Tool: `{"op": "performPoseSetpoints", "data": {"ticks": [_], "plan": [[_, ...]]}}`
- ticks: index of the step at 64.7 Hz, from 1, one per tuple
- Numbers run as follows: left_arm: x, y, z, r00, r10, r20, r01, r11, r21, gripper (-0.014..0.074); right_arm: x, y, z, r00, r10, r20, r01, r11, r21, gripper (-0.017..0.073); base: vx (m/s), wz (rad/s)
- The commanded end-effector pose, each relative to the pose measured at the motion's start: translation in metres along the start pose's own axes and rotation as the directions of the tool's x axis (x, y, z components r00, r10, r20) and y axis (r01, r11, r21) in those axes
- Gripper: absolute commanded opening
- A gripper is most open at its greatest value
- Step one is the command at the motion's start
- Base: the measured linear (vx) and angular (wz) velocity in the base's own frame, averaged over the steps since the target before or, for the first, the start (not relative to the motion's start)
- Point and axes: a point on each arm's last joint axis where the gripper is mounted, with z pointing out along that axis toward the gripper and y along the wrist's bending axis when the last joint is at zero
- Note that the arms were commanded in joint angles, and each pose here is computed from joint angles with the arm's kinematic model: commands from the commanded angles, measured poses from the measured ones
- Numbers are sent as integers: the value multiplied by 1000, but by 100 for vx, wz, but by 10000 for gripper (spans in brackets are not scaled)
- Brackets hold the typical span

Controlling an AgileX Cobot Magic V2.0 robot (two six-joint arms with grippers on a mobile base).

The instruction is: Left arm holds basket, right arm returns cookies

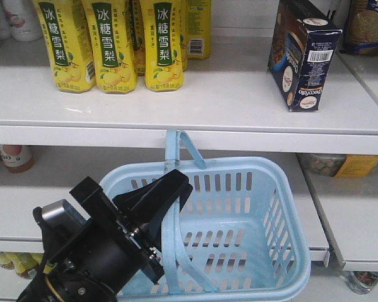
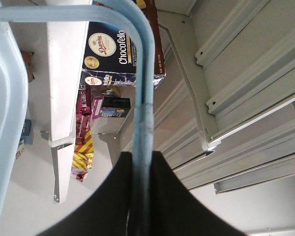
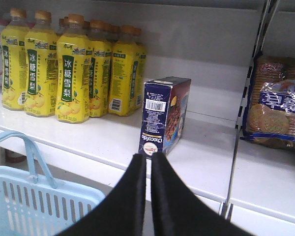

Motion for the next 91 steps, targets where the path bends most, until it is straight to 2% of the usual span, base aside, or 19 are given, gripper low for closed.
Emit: {"op": "performPoseSetpoints", "data": {"ticks": [1,67,76,83,91], "plan": [[4,-35,-1,1000,-16,-17,20,961,277,-3,-12,2,0,997,2,76,0,1000,-26,-6,0,0],[3,-36,-2,1000,-23,-17,26,963,270,-3,-12,2,0,997,11,75,-9,999,-31,-6,0,0],[10,-40,-5,995,-22,-93,42,975,220,-3,-12,2,0,997,8,75,-5,1000,-29,-6,0,0],[13,-42,-8,991,-13,-135,34,988,148,-3,-12,2,0,997,8,77,-5,1000,-29,-6,0,0],[16,-46,-12,986,-9,-167,25,995,94,-3,-12,2,0,997,8,77,-5,1000,-29,-6,0,0]]}}
